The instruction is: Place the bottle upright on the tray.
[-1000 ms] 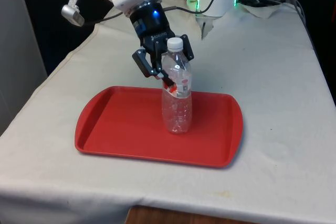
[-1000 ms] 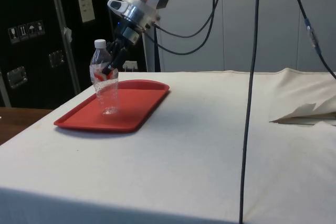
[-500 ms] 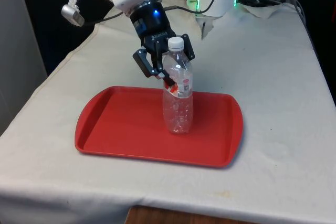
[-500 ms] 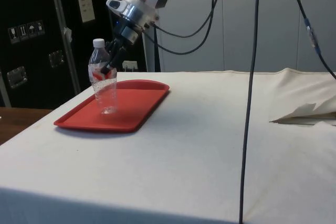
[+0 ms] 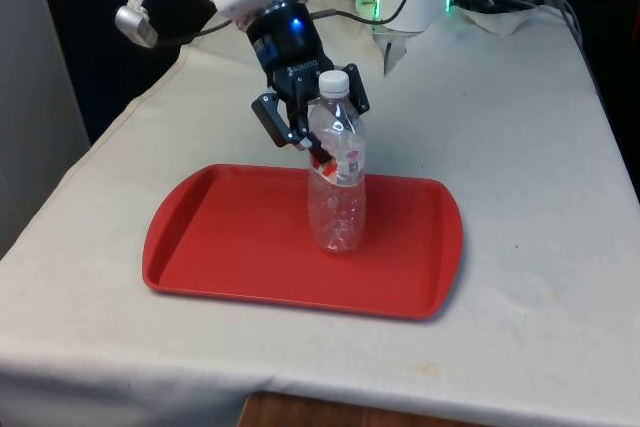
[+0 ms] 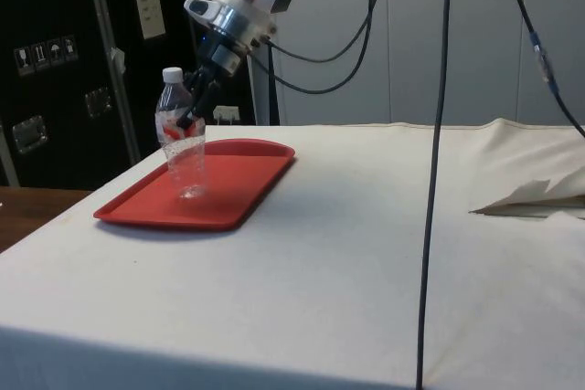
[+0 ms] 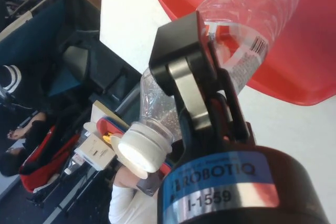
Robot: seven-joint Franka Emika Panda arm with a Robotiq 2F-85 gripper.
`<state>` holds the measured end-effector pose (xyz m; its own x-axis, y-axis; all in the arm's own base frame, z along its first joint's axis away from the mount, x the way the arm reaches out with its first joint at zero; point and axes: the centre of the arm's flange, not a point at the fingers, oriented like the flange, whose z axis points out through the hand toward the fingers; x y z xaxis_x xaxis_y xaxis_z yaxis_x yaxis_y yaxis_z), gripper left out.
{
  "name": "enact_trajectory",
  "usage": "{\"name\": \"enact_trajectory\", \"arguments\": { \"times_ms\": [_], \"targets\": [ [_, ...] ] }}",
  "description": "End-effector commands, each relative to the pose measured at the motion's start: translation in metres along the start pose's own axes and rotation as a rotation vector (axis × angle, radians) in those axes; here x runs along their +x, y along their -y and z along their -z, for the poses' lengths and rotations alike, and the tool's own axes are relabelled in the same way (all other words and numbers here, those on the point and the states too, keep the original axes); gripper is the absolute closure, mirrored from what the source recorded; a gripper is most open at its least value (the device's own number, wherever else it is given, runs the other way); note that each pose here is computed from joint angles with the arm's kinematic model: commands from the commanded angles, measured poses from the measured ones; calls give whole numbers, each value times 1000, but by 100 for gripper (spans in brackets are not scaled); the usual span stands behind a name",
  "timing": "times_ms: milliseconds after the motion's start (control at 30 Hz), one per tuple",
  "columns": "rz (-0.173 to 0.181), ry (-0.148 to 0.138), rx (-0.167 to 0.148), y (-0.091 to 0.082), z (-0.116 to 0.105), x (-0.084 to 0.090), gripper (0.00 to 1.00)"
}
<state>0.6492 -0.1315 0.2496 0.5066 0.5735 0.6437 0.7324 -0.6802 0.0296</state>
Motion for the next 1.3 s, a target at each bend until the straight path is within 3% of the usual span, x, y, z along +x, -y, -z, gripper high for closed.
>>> {"name": "enact_trajectory", "arguments": {
  "times_ms": [0, 1267],
  "targets": [
    [-3, 15, 3, 0, 1, -2, 66],
    [9, -4, 17, -17, 17, -17, 66]
  ]
}}
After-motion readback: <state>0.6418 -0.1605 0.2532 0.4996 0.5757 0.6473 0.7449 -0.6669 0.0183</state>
